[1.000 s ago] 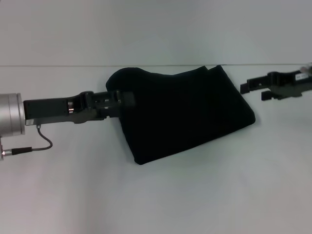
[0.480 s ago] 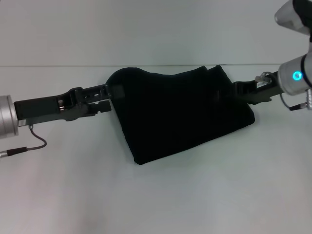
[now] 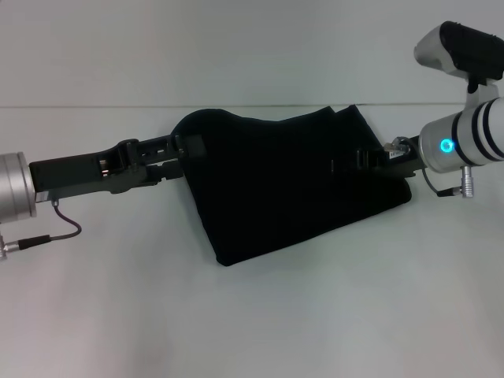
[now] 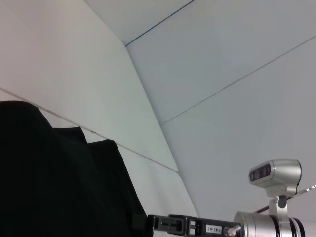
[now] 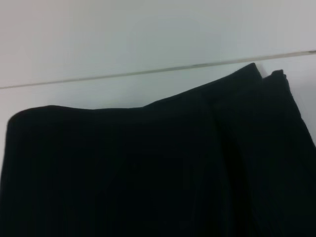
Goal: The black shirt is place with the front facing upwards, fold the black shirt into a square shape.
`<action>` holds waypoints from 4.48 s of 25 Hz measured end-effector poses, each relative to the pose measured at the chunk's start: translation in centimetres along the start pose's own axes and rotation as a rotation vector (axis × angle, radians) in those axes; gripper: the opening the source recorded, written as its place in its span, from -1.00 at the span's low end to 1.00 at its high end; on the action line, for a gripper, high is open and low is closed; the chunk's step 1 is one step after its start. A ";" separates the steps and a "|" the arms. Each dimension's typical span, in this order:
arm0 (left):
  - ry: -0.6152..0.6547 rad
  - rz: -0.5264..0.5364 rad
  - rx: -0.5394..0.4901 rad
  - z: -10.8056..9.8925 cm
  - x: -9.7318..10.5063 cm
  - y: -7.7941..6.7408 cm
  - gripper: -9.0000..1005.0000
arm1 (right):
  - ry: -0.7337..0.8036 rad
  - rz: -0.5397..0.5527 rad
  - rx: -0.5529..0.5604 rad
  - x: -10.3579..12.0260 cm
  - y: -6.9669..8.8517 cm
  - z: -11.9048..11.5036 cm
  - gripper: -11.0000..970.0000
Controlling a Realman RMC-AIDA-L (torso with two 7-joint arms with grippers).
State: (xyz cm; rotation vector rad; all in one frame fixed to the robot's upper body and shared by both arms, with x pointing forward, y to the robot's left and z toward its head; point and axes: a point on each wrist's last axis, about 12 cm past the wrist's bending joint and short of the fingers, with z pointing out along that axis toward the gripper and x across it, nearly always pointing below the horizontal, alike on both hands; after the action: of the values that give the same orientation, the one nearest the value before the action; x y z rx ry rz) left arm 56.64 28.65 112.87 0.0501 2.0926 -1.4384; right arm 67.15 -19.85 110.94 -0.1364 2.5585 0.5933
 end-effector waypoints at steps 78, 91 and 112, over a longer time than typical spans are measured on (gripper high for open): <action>-0.100 -0.014 -0.023 -0.2 -0.7 0.5 0.89 | -0.084 -0.081 -0.014 -2.4 1.4 -2.2 -0.90; -0.121 -0.024 0.001 -0.3 -0.6 0.3 0.89 | -0.121 -0.168 0.092 -4.3 3.0 -5.5 -0.85; -0.130 -0.037 0.005 0.1 -0.5 0.5 0.89 | 0.008 -0.174 0.201 -0.6 -0.3 -0.8 -0.77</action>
State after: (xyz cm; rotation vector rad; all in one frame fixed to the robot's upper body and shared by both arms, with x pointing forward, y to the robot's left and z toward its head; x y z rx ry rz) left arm 57.24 28.92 112.70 -0.0786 1.9935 -1.4295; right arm 67.36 -20.47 111.71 -0.2882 2.5626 0.2688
